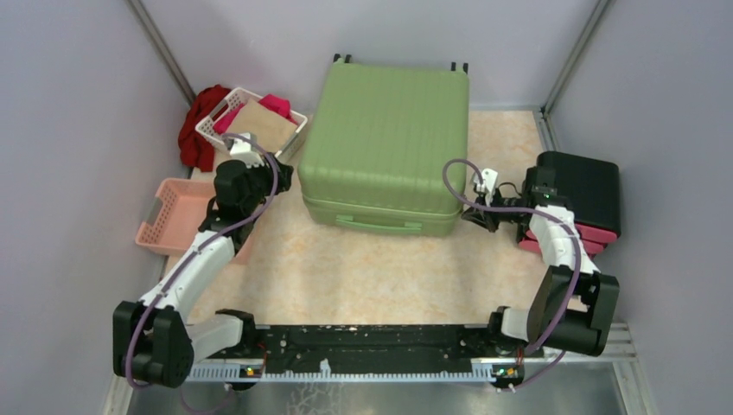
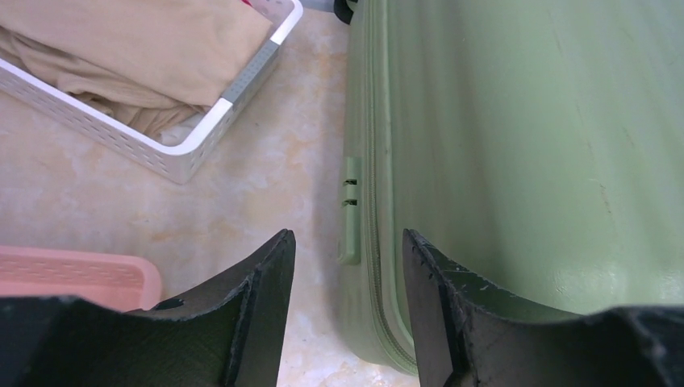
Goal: Open, take out, and arrange the luggage
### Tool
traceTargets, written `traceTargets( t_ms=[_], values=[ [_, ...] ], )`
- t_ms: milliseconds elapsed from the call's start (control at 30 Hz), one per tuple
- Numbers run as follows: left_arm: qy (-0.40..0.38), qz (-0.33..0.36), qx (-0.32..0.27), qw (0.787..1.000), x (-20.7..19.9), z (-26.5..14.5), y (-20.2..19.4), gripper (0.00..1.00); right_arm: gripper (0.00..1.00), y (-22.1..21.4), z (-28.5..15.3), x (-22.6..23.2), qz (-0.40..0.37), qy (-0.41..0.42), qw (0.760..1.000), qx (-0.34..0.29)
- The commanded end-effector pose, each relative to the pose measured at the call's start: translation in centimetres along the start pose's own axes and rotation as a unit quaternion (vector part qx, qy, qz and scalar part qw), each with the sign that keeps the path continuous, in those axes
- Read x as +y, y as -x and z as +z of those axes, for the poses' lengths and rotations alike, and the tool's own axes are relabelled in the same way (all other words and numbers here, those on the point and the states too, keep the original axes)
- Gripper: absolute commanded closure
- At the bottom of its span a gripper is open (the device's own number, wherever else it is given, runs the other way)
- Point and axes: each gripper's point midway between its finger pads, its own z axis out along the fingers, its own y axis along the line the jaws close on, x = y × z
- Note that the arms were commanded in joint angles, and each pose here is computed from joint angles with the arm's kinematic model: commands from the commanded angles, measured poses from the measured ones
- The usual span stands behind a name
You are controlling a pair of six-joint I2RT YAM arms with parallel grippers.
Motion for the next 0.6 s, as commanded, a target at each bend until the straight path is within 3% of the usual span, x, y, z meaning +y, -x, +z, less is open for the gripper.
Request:
traceTargets(
  t_ms=[0, 367, 567],
  values=[
    [-0.040, -0.013, -0.005, 0.999, -1.5, 1.0, 0.2, 0.43, 1.00, 1.9, 0.3, 3.4, 0.021, 0.037, 0.999, -0.014],
    [-0.107, -0.035, 0.055, 0.992, -3.6, 2.3, -3.0, 0.47, 1.00, 1.6, 0.4, 4.4, 0.053, 0.040, 0.998, 0.007],
    [-0.123, -0.048, 0.078, 0.988, -4.2, 2.1, -4.2, 0.49, 1.00, 0.7, 0.1, 6.7, 0.016, 0.086, 0.996, 0.019]
  ],
)
